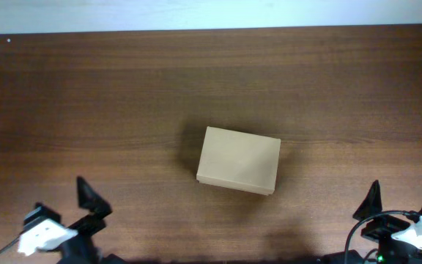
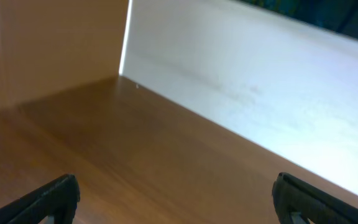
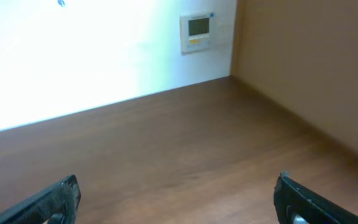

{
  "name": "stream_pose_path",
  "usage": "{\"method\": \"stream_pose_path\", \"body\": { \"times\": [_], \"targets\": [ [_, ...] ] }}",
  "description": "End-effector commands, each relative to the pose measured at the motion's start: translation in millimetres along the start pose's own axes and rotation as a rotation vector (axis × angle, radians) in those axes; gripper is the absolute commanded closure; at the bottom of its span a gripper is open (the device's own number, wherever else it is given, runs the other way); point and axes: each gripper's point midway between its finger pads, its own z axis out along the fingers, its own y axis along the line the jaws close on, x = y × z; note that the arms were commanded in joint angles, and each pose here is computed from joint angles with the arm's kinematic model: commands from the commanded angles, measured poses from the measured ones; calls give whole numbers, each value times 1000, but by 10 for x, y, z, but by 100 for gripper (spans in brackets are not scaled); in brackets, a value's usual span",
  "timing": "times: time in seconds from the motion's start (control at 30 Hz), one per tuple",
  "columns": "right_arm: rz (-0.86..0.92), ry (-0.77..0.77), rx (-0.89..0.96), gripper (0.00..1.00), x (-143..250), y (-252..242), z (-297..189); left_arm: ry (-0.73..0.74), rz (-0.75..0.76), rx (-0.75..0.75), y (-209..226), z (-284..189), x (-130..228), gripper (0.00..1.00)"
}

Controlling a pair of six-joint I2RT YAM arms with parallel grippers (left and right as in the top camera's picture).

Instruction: Pack container

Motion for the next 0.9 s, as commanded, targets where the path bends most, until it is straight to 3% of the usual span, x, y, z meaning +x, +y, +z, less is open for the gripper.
{"method": "stream_pose_path", "body": {
  "times": [0.0,0.17,0.7,0.87],
  "targets": [
    [84,26,-29,1,112,87,84,17,-21,-24,-22,130,326,1],
    [243,108,-83,1,386,242,200,-9,-62,-10,-117,277,604,1],
    [205,235,-109,1,1225,450,627,18,34,-24,-81,375,991,1],
    [195,259,-108,1,1328,453,643,21,40,-25,-75,386,1036,1]
  ]
}}
